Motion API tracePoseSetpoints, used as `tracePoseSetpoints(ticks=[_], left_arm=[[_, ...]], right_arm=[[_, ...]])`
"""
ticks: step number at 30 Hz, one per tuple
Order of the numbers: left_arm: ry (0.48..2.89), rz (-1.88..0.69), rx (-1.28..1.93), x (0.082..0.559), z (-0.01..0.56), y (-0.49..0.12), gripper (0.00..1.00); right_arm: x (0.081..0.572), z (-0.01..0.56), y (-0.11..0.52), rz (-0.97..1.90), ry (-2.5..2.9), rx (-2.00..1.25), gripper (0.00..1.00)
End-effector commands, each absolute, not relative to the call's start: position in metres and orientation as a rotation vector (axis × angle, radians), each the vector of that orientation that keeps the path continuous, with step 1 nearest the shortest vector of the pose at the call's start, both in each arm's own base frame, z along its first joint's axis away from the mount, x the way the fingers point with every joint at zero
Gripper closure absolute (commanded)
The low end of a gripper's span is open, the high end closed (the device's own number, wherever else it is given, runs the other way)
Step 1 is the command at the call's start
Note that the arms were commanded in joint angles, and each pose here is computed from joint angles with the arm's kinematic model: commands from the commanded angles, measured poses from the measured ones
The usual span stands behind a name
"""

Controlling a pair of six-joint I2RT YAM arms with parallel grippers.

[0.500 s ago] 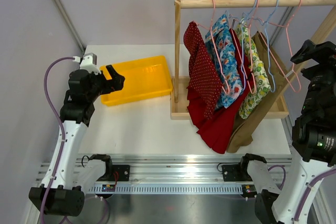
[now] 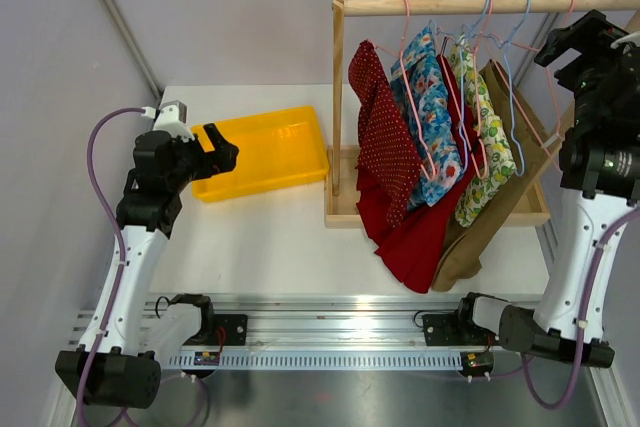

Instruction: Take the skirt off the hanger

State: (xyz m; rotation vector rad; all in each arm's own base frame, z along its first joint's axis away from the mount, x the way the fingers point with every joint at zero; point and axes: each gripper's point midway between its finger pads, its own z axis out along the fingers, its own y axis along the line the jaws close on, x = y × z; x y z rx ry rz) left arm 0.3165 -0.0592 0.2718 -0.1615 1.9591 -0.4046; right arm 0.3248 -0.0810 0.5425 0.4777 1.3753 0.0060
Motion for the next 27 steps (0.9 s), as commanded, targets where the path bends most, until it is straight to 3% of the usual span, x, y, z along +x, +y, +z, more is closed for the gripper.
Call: tracePoseSetpoints(ticks=[1,8,14,21,25,26,27], left_arm=[[1.918,-0.391,-0.158,0.319,0.288,-0.057,0.01],[1.918,-0.391,-0.158,0.317,0.288,-0.057,0.01],[1.919,-0.384,-0.161,0.317,0.288,-0.056,0.01],[1.925,-0.373,-0.170,0.316,0.287,-0.054,0.01],[1.928,-0.370,-0.172,0.316,0.287,-0.053,0.01],[1.929,-0.369,-0.174,0.316,0.286,-0.053,0.01],[1.928,-0.373,-0.176,0.316,0.287,-0.053,0.01]], right_arm=[[0.330,0.539,-0.071,0.060,1.395,0.447,0.04],[0.348,0.513,-0.076,0.051,1.442,0.457,0.13],[0.371,0.488,-0.076,0.077,1.505,0.462,0.38],[0.388,0.476,-0.077,0.093,1.537,0.469,0.44],[0.395,0.472,-0.079,0.092,1.552,0.473,0.66],[0.396,0.472,-0.074,0.114,1.556,0.455,0.82],[0.395,0.475,-0.074,0.118,1.553,0.453,0.87]])
